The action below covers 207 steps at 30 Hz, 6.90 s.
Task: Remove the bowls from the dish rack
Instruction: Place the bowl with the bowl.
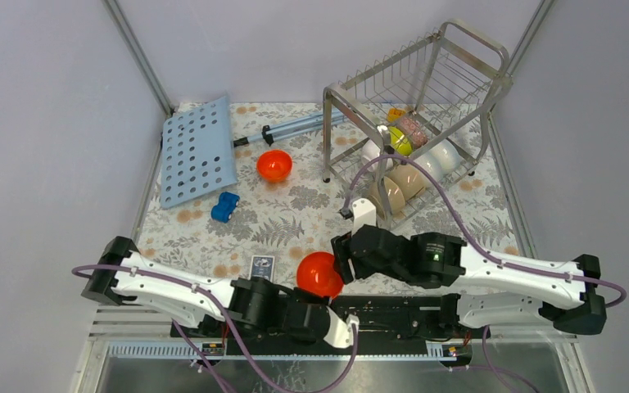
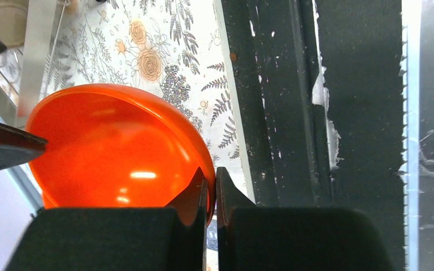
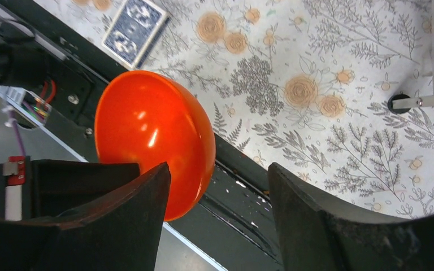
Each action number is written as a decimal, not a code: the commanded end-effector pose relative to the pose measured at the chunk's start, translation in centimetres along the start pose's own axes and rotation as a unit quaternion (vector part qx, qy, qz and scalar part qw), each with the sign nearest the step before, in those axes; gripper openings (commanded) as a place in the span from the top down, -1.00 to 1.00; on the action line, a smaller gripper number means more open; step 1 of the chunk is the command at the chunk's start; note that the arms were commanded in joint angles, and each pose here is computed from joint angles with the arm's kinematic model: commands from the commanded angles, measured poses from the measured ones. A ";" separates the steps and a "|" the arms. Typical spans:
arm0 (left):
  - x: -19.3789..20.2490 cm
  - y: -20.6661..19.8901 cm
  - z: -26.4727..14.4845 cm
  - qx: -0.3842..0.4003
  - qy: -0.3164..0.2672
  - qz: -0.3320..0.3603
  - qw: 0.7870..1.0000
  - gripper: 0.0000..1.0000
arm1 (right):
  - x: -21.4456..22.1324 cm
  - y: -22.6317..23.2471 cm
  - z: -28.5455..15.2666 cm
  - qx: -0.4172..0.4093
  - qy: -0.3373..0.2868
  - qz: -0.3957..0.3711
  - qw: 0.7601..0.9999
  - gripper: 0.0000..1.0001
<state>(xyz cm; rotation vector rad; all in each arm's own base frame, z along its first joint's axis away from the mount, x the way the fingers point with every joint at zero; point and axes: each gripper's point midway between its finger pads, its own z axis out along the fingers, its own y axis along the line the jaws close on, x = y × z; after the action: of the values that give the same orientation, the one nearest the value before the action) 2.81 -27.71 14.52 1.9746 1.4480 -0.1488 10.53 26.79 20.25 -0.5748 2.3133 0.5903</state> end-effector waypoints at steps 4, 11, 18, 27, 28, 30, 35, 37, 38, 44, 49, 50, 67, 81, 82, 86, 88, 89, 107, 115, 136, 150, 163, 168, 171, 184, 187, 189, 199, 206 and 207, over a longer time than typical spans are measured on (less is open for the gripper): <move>0.0 0.5 0.5 -0.029 0.008 0.090 0.995 1.00 | 0.7 -0.1 0.3 0.030 0.012 -0.011 0.999 -0.30; 0.4 -1.3 0.9 -0.009 0.014 0.142 0.990 1.00 | 1.7 0.7 0.8 0.015 0.027 -0.030 0.999 -0.13; 0.3 -1.9 1.1 0.001 0.016 0.156 0.988 1.00 | 3.2 1.3 1.8 0.012 0.057 -0.056 0.997 -0.09; -0.2 -1.9 1.0 0.005 0.008 0.159 0.987 1.00 | 4.7 0.8 3.1 0.028 0.076 -0.071 0.994 0.03; -0.2 -1.9 1.0 0.005 0.008 0.159 0.987 1.00 | 4.8 0.7 3.3 0.031 0.076 -0.071 0.994 0.08; -0.4 -1.8 0.9 0.005 0.006 0.158 0.987 1.00 | 4.8 0.6 3.5 0.034 0.073 -0.069 0.994 0.15; -0.7 -1.9 0.9 0.007 0.003 0.147 0.989 1.00 | 4.7 0.8 3.8 0.031 0.064 -0.059 0.996 0.47; -0.9 -2.0 0.8 0.006 0.001 0.138 0.990 1.00 | 4.5 0.9 3.8 0.030 0.058 -0.053 0.997 0.67; -1.0 -2.0 0.8 0.006 0.000 0.133 0.991 1.00 | 4.4 1.0 3.8 0.029 0.055 -0.049 0.997 0.78; -1.7 -1.1 0.6 -0.025 -0.004 0.086 0.996 0.82 | 3.5 0.5 3.4 0.043 0.034 -0.028 0.998 1.00; -2.4 1.1 -0.7 -0.085 -0.020 0.015 0.996 -0.90 | 2.4 -1.4 2.5 0.078 -0.006 -0.002 0.997 1.00; -2.5 1.6 -1.1 -0.098 -0.025 0.000 0.995 -0.97 | 2.1 -1.7 2.3 0.082 -0.018 0.002 0.996 1.00; -5.0 9.9 -8.5 -0.235 -0.246 -0.411 0.846 -0.97 | 2.6 -5.3 1.9 0.118 -0.083 0.070 0.987 1.00; 0.3 10.5 1.2 -0.151 -0.085 -0.774 0.609 -0.98 | 2.7 -6.5 2.4 0.158 -0.106 0.138 0.972 1.00; 0.5 10.4 1.4 -0.153 -0.083 -0.777 0.605 -0.97 | 2.7 -6.6 2.5 0.162 -0.107 0.144 0.970 1.00; 1.3 10.4 1.2 -0.166 -0.087 -0.780 0.597 -0.97 | 3.0 -6.7 2.9 0.173 -0.109 0.165 0.965 1.00; 1.9 10.4 1.0 -0.174 -0.088 -0.779 0.596 -0.91 | 3.0 -6.8 3.0 0.178 -0.112 0.176 0.962 1.00; 2.1 10.4 0.9 -0.178 -0.088 -0.777 0.597 -0.83 | 3.0 -6.9 3.1 0.181 -0.113 0.178 0.961 1.00; 4.2 9.0 2.2 -0.196 -0.045 -0.749 0.631 0.13 | 2.1 -5.9 4.7 0.182 -0.095 0.187 0.961 1.00; 4.4 8.6 3.3 -0.196 -0.025 -0.737 0.647 0.29 | 2.1 -5.4 5.0 0.172 -0.092 0.191 0.962 1.00; 4.5 8.1 4.1 -0.191 -0.020 -0.729 0.657 1.00 | 2.3 -4.3 5.2 0.148 -0.074 0.186 0.969 0.88; 5.6 11.7 1.8 -0.227 -0.049 -0.733 0.639 1.00 | 0.1 -2.5 1.5 0.066 -0.066 0.088 0.992 -0.69; 13.7 24.8 -3.7 -0.297 -0.087 -0.774 0.552 1.00 | 2.9 0.8 0.3 -0.136 -0.087 -0.006 0.987 -0.65; 17.8 28.6 -2.9 -0.285 -0.089 -0.817 0.494 1.00 | 5.3 0.4 2.4 -0.142 -0.074 0.001 0.987 -0.66; 20.3 30.1 -2.1 -0.292 -0.079 -0.832 0.465 1.00 | 6.6 -0.5 3.3 -0.117 -0.054 0.012 0.992 -0.65; 26.1 34.9 1.1 -0.327 -0.053 -0.877 0.349 1.00 | 9.3 -2.2 5.2 -0.076 -0.039 0.051 0.995 -0.59; 26.6 35.4 1.6 -0.330 -0.053 -0.881 0.334 1.00 | 9.4 -1.9 5.2 -0.082 -0.039 0.056 0.994 -0.58; 27.4 35.4 1.8 -0.338 -0.047 -0.882 0.327 1.00 | 9.3 -1.8 5.1 -0.082 -0.040 0.056 0.994 -0.57; 30.2 33.7 3.3 -0.341 -0.011 -0.888 0.308 1.00 | 9.2 -2.3 4.6 -0.073 -0.041 0.057 0.995 -0.57; 30.8 33.5 4.4 -0.335 0.001 -0.889 0.310 1.00 | 9.2 -2.4 4.6 -0.068 -0.043 0.066 0.995 -0.57; 30.9 33.3 4.6 -0.334 0.006 -0.890 0.309 1.00 | 9.3 -2.5 4.6 -0.067 -0.042 0.066 0.995 -0.58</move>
<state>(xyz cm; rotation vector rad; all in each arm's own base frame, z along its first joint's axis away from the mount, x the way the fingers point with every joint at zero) 43.19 -10.74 10.75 -0.9865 2.3586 -0.3169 7.60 25.27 9.59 -0.4916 2.2664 0.8330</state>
